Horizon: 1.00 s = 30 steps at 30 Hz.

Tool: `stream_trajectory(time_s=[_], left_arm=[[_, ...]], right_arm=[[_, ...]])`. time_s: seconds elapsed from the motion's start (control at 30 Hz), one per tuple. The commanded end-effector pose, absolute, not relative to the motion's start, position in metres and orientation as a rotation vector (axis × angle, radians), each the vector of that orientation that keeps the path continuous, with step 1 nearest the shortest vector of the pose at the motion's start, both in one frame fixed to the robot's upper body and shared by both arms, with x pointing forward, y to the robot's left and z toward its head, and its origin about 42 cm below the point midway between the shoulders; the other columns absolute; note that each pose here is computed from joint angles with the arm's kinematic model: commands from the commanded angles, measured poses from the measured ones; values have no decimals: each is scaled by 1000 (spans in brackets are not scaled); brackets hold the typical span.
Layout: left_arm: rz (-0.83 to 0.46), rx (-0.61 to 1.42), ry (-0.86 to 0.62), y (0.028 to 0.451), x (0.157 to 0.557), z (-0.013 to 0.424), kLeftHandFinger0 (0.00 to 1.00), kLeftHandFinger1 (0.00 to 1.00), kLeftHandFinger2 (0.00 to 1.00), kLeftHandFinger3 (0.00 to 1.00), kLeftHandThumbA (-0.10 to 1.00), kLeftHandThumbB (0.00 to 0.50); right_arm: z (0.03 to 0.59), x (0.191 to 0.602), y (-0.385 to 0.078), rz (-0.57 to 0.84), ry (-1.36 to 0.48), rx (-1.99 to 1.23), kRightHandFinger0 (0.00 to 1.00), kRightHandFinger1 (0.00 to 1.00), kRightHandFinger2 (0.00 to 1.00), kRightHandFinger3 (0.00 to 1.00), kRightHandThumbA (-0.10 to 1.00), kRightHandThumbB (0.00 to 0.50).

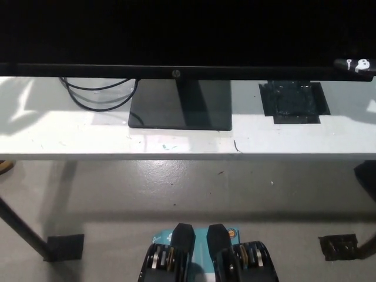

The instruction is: The monitor is placed at the center of the table and the robot uses both its hand to grab the left and right sides of the monitor to tilt the angle of the monitor downwards

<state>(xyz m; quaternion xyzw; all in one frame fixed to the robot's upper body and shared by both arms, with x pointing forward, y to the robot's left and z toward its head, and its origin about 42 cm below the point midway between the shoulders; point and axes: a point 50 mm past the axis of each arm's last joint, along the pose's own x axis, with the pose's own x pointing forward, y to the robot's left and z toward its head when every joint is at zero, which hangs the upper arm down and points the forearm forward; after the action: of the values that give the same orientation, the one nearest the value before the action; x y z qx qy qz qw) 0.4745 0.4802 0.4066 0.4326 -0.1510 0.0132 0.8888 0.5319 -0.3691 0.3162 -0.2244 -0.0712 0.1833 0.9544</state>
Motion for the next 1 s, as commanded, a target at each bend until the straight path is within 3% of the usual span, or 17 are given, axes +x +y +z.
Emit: stream_trajectory(time_s=[0.0,0.1,0.23,0.27,0.3,0.47,0.53,0.6,0.7,0.73,0.97], left_arm=[[-22,951,-405,467,484,442,1000,1000,1000,1000,955,500],[-34,1029,-366,463,491,446,1000,1000,1000,1000,973,500],[-30,1125,-369,463,496,450,1000,1000,1000,1000,987,495],[-51,1127,-345,464,500,449,1000,1000,1000,1000,918,477],[-54,1157,-339,463,501,448,1000,1000,1000,1000,904,497],[-84,1225,-339,460,505,444,1000,1000,1000,1000,903,477],[-111,1475,-290,453,512,442,1000,1000,1000,1000,947,427],[-118,1528,-284,453,516,440,1000,1000,1000,1000,921,434],[-116,1548,-282,454,517,441,1000,1000,1000,1000,924,433],[-106,1665,-260,451,524,442,1000,1000,1000,1000,959,429],[-68,1922,-253,434,545,451,1000,1000,1000,1000,877,417]], right_arm=[[400,540,-354,404,-288,-522,1000,1000,1000,1000,536,500],[415,543,-353,380,-299,-624,1000,1000,1000,1000,583,490],[422,547,-350,371,-289,-661,1000,1000,1000,1000,565,486],[428,551,-345,366,-296,-694,1000,1000,1000,1000,539,499],[430,552,-341,363,-298,-722,1000,1000,1000,1000,523,500],[431,555,-337,362,-293,-794,1000,1000,1000,1000,535,500],[433,565,-327,344,-256,-925,1000,1000,1000,1000,496,495],[436,568,-321,334,-261,-980,1000,1000,1000,1000,429,481],[437,570,-320,331,-263,-993,1000,1000,1000,1000,426,480],[439,577,-309,274,-269,-1114,1000,1000,1000,1000,406,499],[439,593,-288,138,-340,-1401,1000,1000,1000,1000,451,500]])
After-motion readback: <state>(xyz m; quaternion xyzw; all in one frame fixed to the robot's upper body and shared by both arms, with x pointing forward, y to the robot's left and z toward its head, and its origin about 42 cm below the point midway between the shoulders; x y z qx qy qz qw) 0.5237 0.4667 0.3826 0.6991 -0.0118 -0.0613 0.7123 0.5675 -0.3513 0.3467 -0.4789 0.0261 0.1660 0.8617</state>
